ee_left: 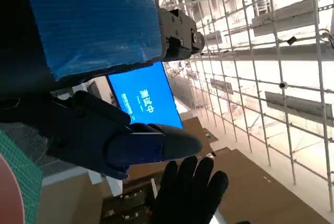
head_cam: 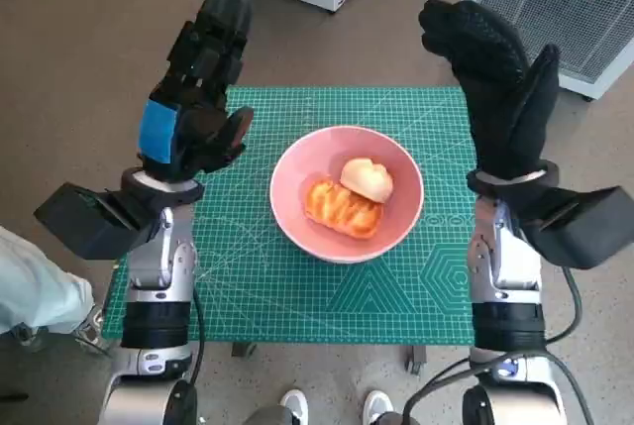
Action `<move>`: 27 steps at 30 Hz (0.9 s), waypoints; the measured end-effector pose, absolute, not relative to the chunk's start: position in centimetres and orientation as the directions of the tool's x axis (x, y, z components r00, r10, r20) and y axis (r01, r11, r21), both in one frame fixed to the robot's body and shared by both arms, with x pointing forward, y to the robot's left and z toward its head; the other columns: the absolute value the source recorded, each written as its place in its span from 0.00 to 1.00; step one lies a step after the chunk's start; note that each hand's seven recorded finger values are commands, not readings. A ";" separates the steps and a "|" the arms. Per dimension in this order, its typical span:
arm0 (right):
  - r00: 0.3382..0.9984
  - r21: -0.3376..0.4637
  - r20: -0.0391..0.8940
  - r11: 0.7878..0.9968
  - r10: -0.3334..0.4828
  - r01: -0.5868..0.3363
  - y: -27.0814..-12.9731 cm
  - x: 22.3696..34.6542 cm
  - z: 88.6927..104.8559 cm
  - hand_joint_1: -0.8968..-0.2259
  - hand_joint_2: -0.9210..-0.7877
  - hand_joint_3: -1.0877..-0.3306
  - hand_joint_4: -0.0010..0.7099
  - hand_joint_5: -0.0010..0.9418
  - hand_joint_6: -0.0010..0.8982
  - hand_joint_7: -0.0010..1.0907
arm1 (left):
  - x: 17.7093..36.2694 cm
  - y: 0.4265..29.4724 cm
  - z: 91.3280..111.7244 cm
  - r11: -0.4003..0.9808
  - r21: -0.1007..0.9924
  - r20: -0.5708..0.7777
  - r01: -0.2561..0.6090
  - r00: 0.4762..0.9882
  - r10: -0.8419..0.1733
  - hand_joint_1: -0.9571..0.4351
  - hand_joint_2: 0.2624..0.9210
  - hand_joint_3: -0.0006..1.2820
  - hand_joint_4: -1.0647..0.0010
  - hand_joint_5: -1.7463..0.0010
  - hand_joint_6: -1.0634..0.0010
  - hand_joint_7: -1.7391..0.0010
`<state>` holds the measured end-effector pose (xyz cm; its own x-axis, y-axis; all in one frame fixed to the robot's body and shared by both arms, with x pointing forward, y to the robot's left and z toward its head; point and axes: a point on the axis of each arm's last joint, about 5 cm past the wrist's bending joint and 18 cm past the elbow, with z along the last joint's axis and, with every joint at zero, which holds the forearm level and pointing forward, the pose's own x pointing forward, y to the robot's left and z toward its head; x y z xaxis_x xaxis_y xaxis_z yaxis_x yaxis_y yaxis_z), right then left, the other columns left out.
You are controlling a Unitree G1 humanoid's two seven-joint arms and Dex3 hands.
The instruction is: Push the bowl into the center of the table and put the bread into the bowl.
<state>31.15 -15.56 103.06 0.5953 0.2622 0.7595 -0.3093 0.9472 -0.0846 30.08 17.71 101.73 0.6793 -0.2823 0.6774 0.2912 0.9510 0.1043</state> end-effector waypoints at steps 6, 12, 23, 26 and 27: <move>0.586 -0.106 0.763 0.947 0.273 -0.304 -15.5 31.1 103.3 0.30 0.00 0.52 0.34 0.00 0.17 0.33 | 30.0 17.5 101.5 0.954 0.130 0.666 0.272 0.689 -0.287 0.12 1.00 0.35 0.98 1.00 0.87 1.00; 0.585 -0.113 0.763 0.948 0.275 -0.298 -15.5 31.0 103.3 0.31 0.00 0.52 0.33 0.00 0.17 0.32 | 29.9 17.3 101.3 0.954 0.150 0.655 0.261 0.696 -0.294 0.12 1.00 0.36 1.00 1.00 0.89 1.00; 0.584 -0.112 0.767 0.951 0.267 -0.288 -15.4 31.0 103.4 0.30 0.00 0.52 0.33 0.00 0.18 0.31 | 29.7 16.8 101.3 0.960 0.170 0.694 0.222 0.664 -0.276 0.12 1.00 0.40 1.00 1.00 0.92 1.00; 0.584 -0.112 0.766 0.951 0.267 -0.288 -15.4 31.0 103.4 0.29 0.00 0.52 0.32 0.00 0.17 0.31 | 29.6 16.6 101.2 0.963 0.168 0.704 0.211 0.658 -0.267 0.12 1.00 0.40 1.00 1.00 0.93 1.00; 0.585 -0.111 0.766 0.951 0.267 -0.288 -15.4 31.0 103.4 0.29 0.00 0.52 0.32 0.00 0.17 0.31 | 29.6 16.5 101.2 0.964 0.170 0.706 0.207 0.657 -0.265 0.12 1.00 0.40 1.00 1.00 0.94 1.00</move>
<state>30.99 -15.39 103.43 0.5852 0.2670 0.7656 -0.2880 0.9511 -0.1115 29.61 16.54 101.23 0.6567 -0.2653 0.7059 0.2070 0.9635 0.1696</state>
